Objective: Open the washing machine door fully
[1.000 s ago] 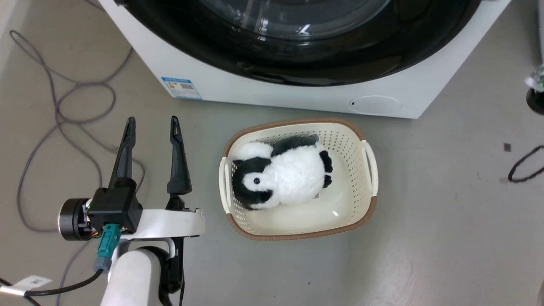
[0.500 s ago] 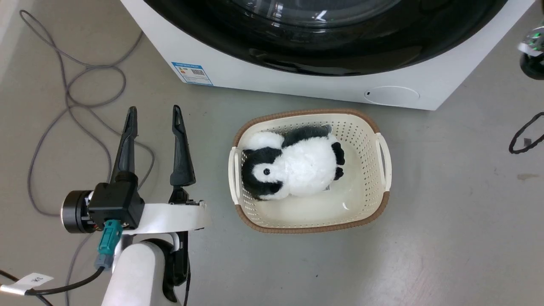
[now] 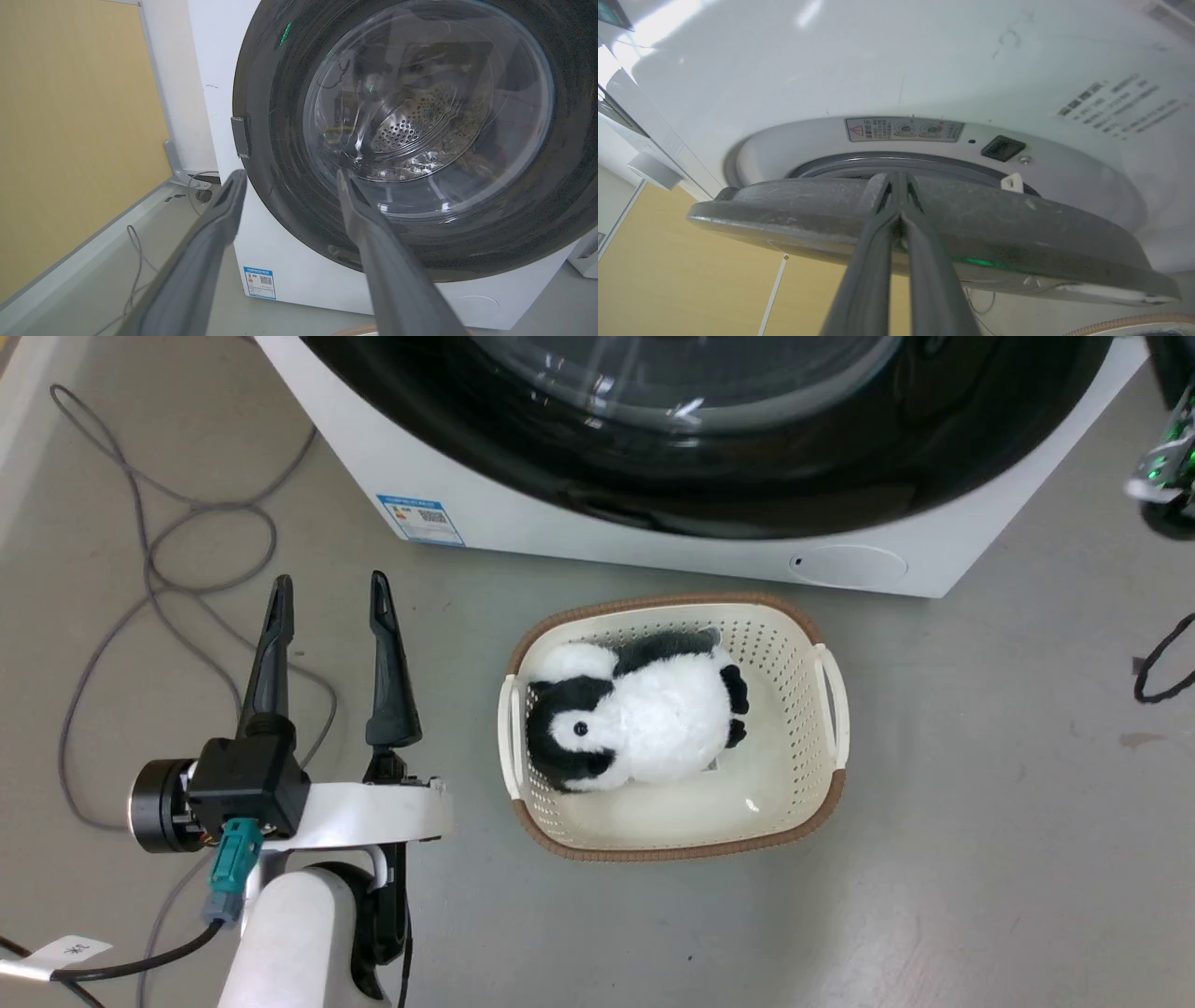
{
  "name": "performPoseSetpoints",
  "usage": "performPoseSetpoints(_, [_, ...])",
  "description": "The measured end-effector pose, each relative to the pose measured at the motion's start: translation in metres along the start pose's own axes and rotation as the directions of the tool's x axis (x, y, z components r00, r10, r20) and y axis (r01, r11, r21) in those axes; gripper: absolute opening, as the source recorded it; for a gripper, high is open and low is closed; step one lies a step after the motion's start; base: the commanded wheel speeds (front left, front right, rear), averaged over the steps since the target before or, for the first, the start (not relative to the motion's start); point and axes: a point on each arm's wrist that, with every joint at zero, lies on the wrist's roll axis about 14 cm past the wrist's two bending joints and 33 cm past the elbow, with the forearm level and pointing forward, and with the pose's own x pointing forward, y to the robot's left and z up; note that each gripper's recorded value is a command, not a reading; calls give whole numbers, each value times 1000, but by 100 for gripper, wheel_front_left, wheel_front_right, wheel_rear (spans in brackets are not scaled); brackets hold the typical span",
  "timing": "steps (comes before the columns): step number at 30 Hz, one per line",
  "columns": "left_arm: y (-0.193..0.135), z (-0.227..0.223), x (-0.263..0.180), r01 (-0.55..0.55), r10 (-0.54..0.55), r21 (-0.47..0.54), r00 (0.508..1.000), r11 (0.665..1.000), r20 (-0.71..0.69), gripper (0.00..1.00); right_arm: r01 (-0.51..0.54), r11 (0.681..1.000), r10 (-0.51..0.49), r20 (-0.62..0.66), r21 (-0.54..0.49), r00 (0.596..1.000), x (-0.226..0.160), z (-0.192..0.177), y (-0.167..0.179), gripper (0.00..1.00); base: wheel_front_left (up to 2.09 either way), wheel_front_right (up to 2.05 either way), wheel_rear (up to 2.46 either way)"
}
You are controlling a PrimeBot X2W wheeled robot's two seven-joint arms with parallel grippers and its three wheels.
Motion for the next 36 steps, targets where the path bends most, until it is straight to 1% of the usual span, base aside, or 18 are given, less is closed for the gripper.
performPoseSetpoints(6, [-3,6,-2,11,-11,-9,1000,1000,13,100,6,1000,-6,-65,-5,998,-13,-16,1,0,0,0,0])
performPoseSetpoints(13, [-3,15,-7,16,-15,-15,999,1000,29,100,-6,1000,4,-160,-8,987,-35,-45,5,0,0,0,0])
performPoseSetpoints(19, [-1,20,-16,18,-17,-15,999,1000,34,100,-30,999,26,-249,-10,968,-63,-74,13,0,0,0,0])
performPoseSetpoints(30, [0,25,-37,33,-33,-17,999,999,26,100,-80,997,74,-361,-3,930,-112,-120,29,0,0,0,0])
performPoseSetpoints(36, [3,26,-51,35,-35,-21,999,999,19,100,-107,994,107,-426,26,898,-138,-155,40,0,0,0,0])
